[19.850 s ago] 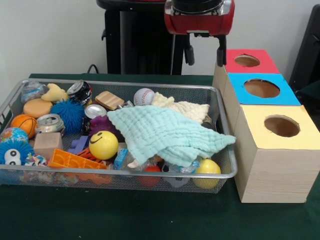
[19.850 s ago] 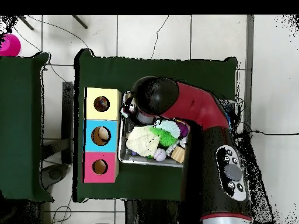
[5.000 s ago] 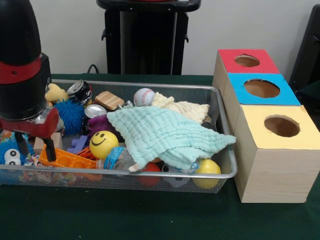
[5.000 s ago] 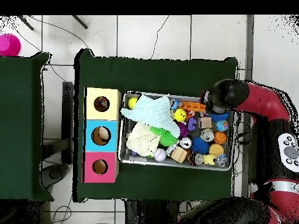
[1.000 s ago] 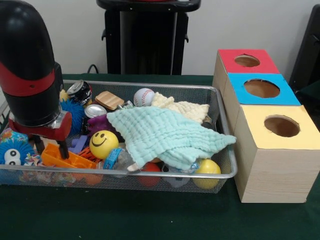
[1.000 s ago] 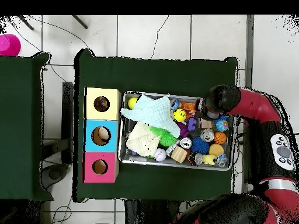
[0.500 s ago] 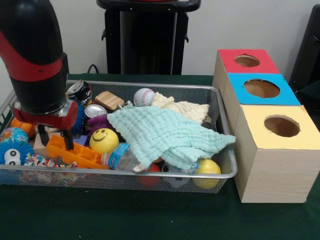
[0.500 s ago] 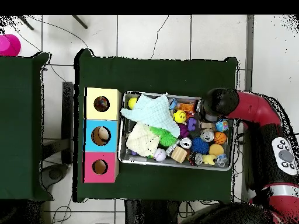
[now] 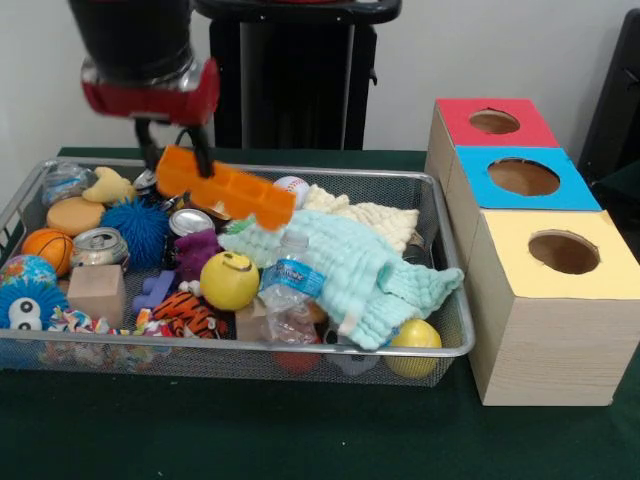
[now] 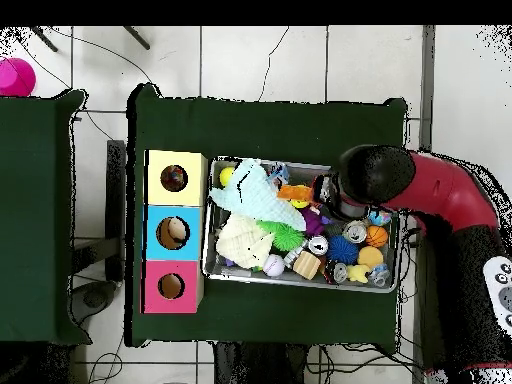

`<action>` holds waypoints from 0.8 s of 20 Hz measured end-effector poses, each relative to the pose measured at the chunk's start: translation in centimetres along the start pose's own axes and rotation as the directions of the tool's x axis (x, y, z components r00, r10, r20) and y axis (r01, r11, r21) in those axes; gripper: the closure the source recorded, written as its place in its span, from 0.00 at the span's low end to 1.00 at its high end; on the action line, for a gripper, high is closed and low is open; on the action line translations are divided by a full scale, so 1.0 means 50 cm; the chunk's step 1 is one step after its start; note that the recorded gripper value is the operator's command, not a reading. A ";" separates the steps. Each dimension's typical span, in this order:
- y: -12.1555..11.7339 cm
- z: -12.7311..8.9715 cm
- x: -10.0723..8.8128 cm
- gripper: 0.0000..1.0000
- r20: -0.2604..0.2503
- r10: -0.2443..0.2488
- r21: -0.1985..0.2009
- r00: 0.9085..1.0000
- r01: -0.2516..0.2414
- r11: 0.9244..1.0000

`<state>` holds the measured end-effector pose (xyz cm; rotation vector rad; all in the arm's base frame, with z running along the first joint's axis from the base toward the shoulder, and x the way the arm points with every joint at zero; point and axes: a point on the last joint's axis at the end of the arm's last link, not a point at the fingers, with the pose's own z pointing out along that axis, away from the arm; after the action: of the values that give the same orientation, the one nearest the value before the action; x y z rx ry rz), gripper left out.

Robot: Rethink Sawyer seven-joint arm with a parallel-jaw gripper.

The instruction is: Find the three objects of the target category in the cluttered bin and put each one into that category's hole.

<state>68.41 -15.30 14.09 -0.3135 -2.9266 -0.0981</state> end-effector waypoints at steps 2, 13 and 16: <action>0.031 -0.040 0.018 1.00 -0.028 -0.002 -0.014 1.000 0.002 1.000; 0.221 -0.177 0.109 1.00 -0.098 -0.045 -0.075 0.994 0.038 0.996; 0.238 -0.172 0.120 1.00 -0.107 -0.053 -0.071 0.993 0.045 0.996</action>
<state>66.87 -3.20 24.25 -0.2389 -2.8274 -0.2163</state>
